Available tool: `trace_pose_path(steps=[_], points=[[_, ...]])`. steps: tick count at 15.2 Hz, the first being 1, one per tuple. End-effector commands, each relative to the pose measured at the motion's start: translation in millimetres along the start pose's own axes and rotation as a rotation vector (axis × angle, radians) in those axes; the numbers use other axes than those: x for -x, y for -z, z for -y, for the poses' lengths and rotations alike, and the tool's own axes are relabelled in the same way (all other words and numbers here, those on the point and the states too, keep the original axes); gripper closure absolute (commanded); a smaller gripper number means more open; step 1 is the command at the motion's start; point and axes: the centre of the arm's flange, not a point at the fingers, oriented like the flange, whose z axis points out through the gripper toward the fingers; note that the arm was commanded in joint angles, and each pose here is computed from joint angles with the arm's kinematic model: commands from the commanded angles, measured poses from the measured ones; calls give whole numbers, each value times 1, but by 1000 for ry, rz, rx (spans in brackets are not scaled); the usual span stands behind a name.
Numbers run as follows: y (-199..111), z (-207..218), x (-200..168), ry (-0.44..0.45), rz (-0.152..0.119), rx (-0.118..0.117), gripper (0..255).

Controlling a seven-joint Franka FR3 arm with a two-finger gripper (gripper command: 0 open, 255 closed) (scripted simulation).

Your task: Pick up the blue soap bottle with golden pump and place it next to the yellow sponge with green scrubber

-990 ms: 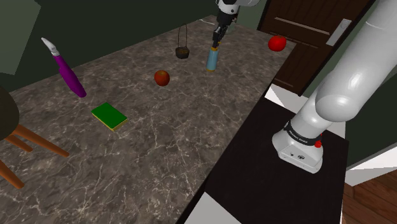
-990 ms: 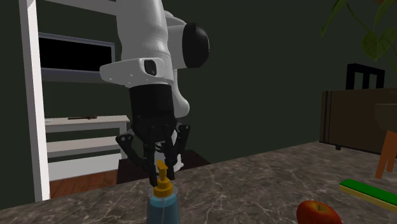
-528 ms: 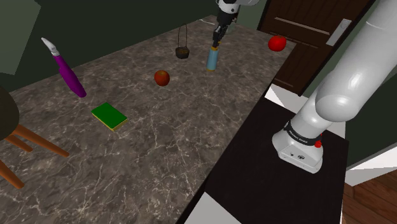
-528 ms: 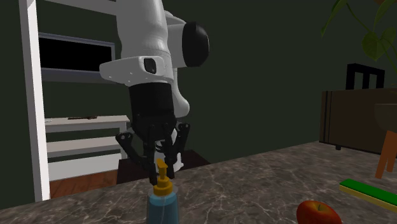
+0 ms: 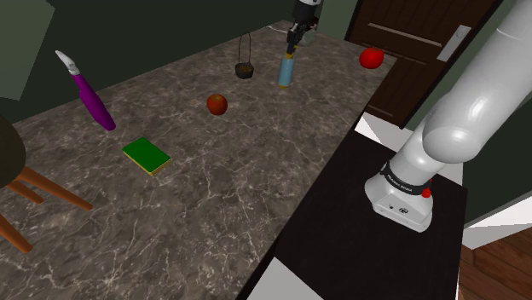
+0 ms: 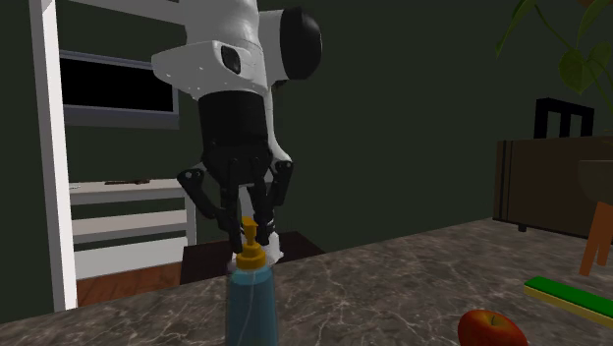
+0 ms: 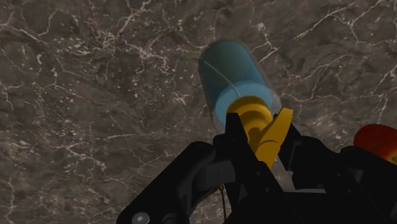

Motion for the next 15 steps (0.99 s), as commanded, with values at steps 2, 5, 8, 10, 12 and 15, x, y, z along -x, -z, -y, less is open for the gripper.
trace_pose_path(steps=[2, 5, 8, 10, 12, 15], points=[[17, 1, -2, 0, 0, 0, 255], [32, 2, -4, 0, 0, 0, 255], [48, 3, -6, 0, 0, 0, 255], [58, 4, -8, 0, 0, 0, 255], [69, 4, -9, 0, 0, 0, 255], [84, 5, -11, 0, 0, 0, 255]])
